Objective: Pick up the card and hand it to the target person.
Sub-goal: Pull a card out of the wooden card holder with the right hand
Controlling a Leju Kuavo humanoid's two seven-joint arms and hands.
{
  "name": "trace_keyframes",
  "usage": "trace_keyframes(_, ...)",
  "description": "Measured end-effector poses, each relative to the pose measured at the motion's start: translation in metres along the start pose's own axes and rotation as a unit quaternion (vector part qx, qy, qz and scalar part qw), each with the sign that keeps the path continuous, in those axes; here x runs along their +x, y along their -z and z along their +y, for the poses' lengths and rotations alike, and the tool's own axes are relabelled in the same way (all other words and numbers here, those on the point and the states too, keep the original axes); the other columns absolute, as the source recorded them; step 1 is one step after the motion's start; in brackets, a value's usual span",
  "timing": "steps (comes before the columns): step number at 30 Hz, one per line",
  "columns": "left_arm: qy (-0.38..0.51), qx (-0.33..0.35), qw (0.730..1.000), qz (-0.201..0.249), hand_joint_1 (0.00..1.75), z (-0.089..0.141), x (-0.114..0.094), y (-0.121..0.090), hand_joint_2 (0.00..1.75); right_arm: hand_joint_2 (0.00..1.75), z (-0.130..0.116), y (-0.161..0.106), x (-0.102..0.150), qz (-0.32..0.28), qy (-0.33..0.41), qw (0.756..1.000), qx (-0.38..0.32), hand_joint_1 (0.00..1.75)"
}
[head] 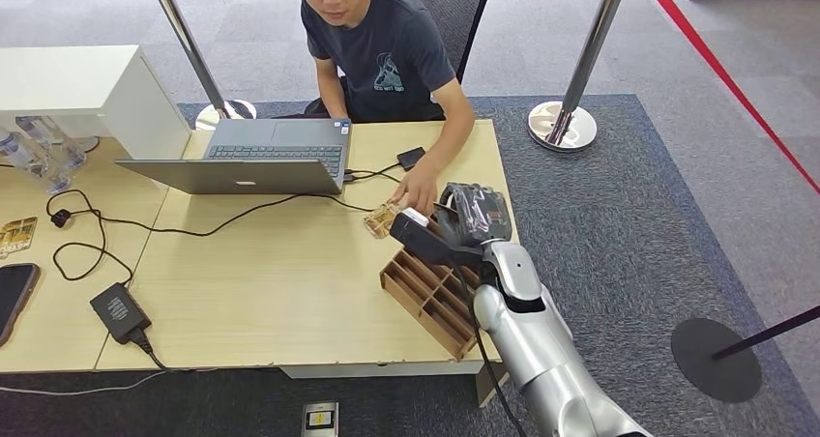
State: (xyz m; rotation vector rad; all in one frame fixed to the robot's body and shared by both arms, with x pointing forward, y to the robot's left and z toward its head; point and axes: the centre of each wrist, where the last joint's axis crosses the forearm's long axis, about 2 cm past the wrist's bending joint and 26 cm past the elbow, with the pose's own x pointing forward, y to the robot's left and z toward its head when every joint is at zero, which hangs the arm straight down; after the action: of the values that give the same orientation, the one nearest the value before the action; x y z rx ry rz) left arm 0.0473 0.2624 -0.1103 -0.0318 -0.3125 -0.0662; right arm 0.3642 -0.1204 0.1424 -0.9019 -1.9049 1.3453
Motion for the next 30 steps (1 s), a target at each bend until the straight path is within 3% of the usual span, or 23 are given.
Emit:
trace_keyframes(10, 0.003, 0.0, 1.0, 0.0, 0.0, 0.0, 0.0, 0.0, 0.0, 1.75, -0.015, 0.001, 0.003, -0.027, 0.003, 1.0, -0.007, 1.75)
trace_keyframes(30, -0.03, 0.009, 1.0, 0.004, 0.0, 0.0, -0.001, 0.0, 0.0, 1.75, -0.081, 0.012, 0.016, -0.114, -0.023, 0.988, -0.1, 1.75)
